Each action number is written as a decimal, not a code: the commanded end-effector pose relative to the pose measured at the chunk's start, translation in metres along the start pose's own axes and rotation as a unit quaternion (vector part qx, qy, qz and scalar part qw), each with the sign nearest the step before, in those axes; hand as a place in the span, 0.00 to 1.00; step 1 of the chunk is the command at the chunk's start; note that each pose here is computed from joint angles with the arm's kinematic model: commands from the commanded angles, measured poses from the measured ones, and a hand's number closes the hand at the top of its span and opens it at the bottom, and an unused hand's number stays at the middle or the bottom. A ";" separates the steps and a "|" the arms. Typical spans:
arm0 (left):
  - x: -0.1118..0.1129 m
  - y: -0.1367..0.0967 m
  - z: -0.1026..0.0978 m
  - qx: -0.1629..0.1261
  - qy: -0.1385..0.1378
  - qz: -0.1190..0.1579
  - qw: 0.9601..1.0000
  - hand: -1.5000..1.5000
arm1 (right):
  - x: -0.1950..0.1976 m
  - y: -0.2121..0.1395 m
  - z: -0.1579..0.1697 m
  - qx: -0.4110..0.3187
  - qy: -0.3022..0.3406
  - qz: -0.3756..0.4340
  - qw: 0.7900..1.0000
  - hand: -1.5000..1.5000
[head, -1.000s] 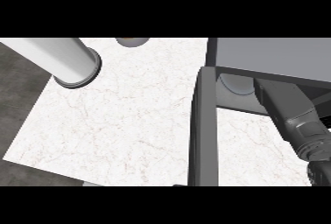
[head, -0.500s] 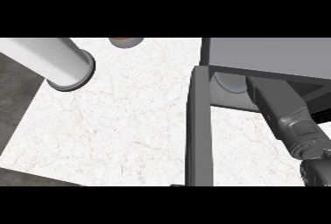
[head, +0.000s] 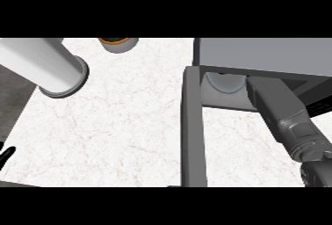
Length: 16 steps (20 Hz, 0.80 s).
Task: Pick up the milk, place it into the microwave and close the microwave
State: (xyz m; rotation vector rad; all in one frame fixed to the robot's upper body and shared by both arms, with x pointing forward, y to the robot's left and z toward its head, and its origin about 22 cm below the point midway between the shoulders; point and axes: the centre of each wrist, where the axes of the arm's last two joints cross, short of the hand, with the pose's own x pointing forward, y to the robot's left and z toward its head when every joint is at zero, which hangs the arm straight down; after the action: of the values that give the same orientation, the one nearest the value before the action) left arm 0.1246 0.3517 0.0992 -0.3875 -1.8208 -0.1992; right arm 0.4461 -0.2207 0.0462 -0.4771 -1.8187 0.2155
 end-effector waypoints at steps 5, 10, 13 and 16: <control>-0.027 -0.021 -0.010 -0.077 0.022 0.032 0.996 0.00 | -0.017 -0.007 0.011 0.073 -0.017 -0.135 0.988 0.00; -0.041 -0.038 -0.021 -0.124 0.053 0.029 0.990 0.00 | -0.042 0.017 0.046 0.107 0.003 -0.227 0.968 0.00; -0.056 -0.039 -0.025 -0.131 0.064 0.023 0.989 0.00 | -0.051 0.025 0.059 0.126 0.010 -0.273 0.954 0.00; -0.070 -0.045 -0.040 -0.135 0.073 0.011 0.988 0.00 | -0.070 0.037 0.089 0.138 0.017 -0.284 0.949 0.00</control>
State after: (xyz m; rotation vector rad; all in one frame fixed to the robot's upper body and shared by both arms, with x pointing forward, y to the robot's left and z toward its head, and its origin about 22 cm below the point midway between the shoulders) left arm 0.1476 0.3026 0.0555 -0.5709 -1.6722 -0.4114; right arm 0.4068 -0.2189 -0.0250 0.1508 -1.8079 0.0816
